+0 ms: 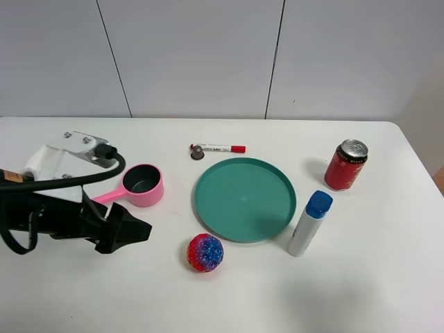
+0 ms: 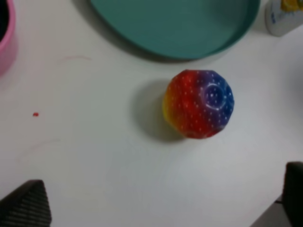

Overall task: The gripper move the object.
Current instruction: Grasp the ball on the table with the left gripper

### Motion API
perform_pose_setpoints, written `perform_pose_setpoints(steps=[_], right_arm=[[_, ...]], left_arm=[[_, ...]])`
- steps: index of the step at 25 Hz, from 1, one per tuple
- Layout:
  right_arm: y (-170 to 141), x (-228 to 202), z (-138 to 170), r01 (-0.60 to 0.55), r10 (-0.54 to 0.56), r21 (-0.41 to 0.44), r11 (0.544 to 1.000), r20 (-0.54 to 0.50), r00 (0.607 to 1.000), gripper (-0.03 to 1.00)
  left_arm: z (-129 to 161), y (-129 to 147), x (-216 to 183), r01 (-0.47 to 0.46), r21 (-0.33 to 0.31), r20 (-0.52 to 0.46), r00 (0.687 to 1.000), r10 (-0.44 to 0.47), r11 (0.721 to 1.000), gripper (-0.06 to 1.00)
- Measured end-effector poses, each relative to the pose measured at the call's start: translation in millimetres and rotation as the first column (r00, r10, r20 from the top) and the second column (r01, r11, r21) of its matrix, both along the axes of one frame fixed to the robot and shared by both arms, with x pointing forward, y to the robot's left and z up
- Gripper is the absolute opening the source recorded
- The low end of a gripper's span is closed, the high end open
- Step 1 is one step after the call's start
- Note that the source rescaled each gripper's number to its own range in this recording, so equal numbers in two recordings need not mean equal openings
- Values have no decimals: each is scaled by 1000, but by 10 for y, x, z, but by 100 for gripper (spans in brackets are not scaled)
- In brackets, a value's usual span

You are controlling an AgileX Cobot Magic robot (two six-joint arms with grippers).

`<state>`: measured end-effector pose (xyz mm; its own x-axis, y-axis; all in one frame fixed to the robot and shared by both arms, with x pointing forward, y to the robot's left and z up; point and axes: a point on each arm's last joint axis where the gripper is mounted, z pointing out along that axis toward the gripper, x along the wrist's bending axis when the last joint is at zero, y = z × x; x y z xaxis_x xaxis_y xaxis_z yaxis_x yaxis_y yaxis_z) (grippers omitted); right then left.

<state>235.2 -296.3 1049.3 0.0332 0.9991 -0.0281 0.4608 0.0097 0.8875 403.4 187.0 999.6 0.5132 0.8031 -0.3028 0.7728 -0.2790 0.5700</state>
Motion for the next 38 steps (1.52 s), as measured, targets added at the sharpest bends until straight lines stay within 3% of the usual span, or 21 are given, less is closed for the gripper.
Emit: perform_pose_setpoints(steps=[7,12,20,24,30,38], right_arm=[[0,0,0,0,0,0,1000,0,1000,100],[0,0,0,0,0,0,1000,0,1000,100],[0,0,0,0,0,0,1000,0,1000,100],[0,0,0,0,0,0,1000,0,1000,100],[0,0,0,0,0,0,1000,0,1000,100],[0,0,0,0,0,0,1000,0,1000,100]], left_arm=[[-156,-246,88,30,33,72,997,-32,999,100],[-312,-487,27,142,87,90,985,-150,986,100],[-366,-736,-113,358,199,221,890,-398,912,100],[-432,-871,-22,404,243,214,864,-455,882,100],[-536,-1077,130,430,251,159,865,-475,867,100],[-760,-1143,181,446,276,85,871,-484,851,100]])
